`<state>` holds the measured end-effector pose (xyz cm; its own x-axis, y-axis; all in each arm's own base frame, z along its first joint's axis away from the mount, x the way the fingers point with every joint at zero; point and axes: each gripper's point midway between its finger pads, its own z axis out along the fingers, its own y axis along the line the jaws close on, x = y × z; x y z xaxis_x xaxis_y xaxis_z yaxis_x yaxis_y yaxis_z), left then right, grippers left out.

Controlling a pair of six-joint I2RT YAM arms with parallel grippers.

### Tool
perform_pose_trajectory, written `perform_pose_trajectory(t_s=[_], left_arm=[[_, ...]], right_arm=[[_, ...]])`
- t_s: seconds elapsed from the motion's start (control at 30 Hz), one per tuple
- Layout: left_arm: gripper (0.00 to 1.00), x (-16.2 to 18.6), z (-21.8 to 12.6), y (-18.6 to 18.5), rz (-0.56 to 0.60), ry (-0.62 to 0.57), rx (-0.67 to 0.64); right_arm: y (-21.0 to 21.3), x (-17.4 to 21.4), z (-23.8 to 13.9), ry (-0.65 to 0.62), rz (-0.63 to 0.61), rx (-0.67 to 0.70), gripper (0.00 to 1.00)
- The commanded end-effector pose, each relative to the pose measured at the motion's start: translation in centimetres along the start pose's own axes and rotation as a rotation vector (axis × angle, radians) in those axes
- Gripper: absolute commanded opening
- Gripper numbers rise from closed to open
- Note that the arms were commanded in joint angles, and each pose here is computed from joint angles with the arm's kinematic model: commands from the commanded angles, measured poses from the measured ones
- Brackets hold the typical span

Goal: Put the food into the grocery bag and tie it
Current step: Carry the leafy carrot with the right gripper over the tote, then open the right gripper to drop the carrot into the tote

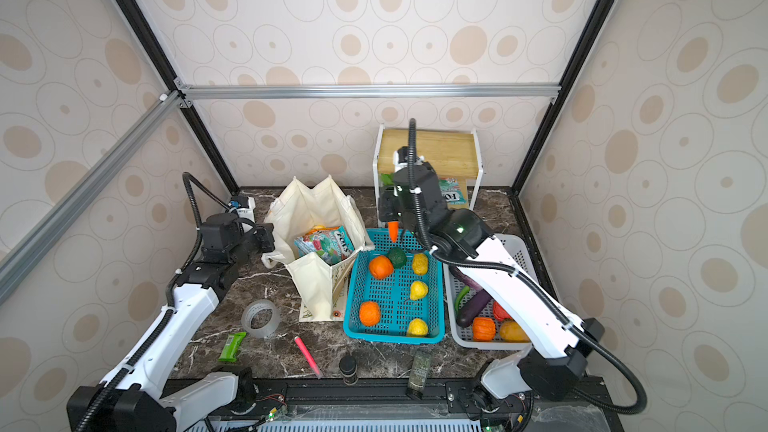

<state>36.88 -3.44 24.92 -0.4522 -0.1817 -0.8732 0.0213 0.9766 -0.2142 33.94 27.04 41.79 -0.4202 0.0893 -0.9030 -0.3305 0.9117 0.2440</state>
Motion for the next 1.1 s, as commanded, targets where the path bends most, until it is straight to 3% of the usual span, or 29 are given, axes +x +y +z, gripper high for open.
perform_pose_trajectory(t_s=[0.0,0.1,0.2,0.4,0.67,0.8,0.97,1.07], left_arm=[[0.0,-2.2,-0.7,-0.2,0.018,-0.081,0.006],[0.0,-2.3,-0.8,-0.3,0.021,-0.086,0.012],[0.0,-2.4,-1.0,-0.3,0.022,-0.094,0.01],[0.0,-2.4,-1.0,-0.4,0.024,-0.096,0.011],[0.0,-2.6,-1.2,-0.5,0.022,-0.102,0.019],[0.0,-2.8,-1.4,-0.6,0.02,-0.11,0.023],[0.0,-2.8,-1.4,-0.7,0.019,-0.111,0.026],[0.0,-2.8,-1.5,-0.6,0.02,-0.113,0.021]], right_arm=[[6.4,-1.3,1.6,-0.032,0.009,-0.154,0.24],[10.4,-0.9,4.2,-0.006,0.02,-0.245,0.25],[12.6,1.1,7.7,0.042,-0.021,-0.229,0.25],[13.0,8.0,14.4,0.217,-0.115,-0.136,0.25],[11.7,16.7,17.9,0.363,-0.176,-0.054,0.29],[10.9,19.0,18.6,0.426,-0.196,-0.013,0.48],[12.7,15.0,16.4,0.356,-0.231,-0.044,0.73],[12.8,11.4,13.8,0.277,-0.255,-0.027,0.82]])
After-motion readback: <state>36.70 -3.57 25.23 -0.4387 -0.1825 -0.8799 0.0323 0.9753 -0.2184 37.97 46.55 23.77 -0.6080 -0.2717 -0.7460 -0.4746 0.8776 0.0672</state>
